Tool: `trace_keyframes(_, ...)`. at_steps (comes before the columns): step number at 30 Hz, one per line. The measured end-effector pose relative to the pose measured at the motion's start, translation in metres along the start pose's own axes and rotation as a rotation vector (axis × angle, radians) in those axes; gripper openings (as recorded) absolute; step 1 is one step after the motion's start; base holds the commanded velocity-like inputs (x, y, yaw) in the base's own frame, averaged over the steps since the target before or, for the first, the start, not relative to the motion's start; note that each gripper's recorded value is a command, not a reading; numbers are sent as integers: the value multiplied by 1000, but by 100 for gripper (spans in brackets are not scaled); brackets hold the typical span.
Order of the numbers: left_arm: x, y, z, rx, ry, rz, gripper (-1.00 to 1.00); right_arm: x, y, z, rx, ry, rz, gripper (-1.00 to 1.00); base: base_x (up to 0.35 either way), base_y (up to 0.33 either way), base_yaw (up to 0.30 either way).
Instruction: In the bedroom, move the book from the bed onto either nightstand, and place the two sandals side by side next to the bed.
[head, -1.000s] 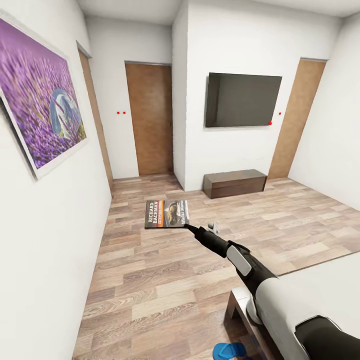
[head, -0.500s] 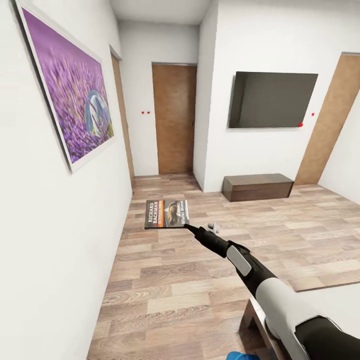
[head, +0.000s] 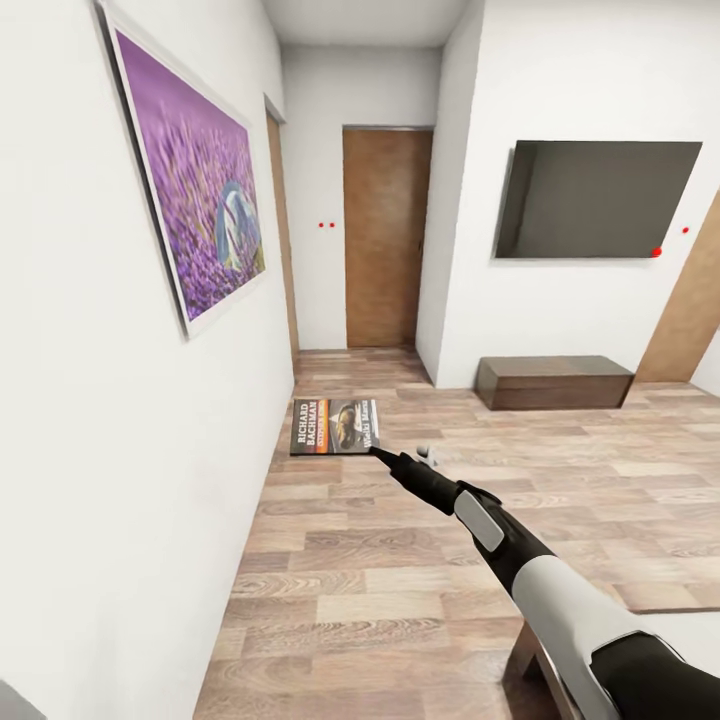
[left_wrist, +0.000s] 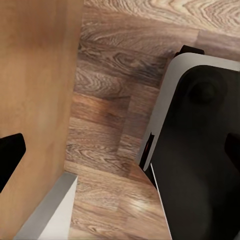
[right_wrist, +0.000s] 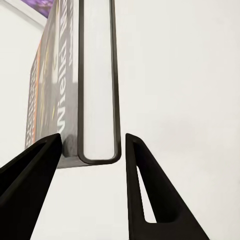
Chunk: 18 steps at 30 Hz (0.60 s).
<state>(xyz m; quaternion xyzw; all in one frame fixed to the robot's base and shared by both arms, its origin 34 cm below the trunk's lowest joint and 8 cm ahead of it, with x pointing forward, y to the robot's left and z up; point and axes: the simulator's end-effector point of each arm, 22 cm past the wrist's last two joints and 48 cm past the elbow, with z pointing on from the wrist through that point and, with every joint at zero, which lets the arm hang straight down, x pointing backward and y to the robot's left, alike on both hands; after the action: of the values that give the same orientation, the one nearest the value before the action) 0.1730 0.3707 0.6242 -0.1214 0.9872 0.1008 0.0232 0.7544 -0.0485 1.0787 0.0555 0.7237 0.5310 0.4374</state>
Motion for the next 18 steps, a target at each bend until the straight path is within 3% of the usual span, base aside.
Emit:
trace_keyframes(8,0,0,0,0,0,2,100,-1,-1,-1,2,-1,0,-100,144,0,8)
trace_keyframes(18,0,0,0,2,-1,2,100,0,0,0,0,0,-1,-100,136,0,-159)
